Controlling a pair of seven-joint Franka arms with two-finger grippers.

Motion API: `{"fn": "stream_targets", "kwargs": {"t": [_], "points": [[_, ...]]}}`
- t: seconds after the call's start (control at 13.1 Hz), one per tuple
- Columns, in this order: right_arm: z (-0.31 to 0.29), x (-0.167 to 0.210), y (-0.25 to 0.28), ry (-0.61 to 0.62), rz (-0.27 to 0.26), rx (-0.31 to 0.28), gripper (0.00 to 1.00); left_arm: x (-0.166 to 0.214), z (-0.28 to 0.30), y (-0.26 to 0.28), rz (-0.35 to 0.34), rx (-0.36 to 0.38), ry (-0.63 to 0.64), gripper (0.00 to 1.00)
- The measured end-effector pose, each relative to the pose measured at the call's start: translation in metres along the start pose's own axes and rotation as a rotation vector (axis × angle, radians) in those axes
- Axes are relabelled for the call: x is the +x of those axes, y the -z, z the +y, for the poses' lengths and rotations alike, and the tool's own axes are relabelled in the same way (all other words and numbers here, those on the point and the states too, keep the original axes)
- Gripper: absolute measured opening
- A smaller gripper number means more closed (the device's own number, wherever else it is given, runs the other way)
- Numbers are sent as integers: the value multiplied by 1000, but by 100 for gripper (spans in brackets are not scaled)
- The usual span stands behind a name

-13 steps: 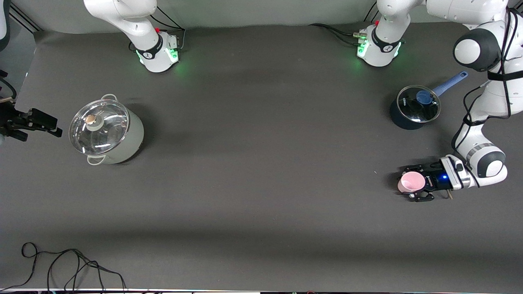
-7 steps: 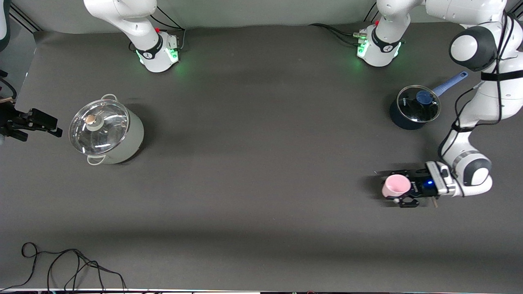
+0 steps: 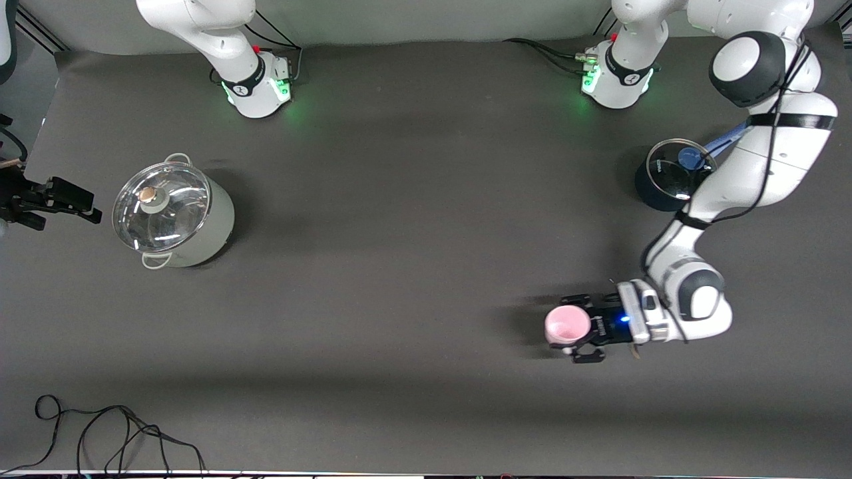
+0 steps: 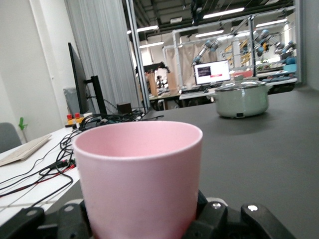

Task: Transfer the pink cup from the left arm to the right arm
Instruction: 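Lift the pink cup with the left gripper toward the table middle, then reach the right gripper to the cup rim and close on it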

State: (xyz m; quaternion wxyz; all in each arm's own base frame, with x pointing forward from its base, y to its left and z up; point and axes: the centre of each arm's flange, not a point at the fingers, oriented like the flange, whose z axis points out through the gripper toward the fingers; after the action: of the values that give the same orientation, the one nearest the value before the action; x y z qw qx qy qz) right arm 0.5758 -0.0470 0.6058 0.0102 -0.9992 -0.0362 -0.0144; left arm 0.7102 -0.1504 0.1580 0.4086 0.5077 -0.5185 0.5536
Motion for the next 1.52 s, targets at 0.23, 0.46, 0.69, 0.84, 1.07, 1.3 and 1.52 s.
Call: {"fn": "stream_targets", "kwargs": {"t": [0.23,0.46,0.69,0.84,1.07,1.3,1.52], "points": [[1,0,0,-55,0,0,100,40,2,-75,-52,85,71,63],[0,-2,-1,-200,-13,1,100,84,10,-136,-96,162,139,63],[-3,-2,-1,-464,-18,-1,100,132,23,-183,-134,249,206,63],[-6,-2,0,-644,-19,-2,100,161,37,-218,-161,293,249,63],[-12,-2,0,-704,-21,-3,100,204,67,-275,-179,351,291,63],[-18,-1,0,-703,-22,-3,100,240,106,-325,-174,381,324,63],[-17,-1,0,-707,-22,-3,100,264,136,-356,-162,382,330,63]]}}
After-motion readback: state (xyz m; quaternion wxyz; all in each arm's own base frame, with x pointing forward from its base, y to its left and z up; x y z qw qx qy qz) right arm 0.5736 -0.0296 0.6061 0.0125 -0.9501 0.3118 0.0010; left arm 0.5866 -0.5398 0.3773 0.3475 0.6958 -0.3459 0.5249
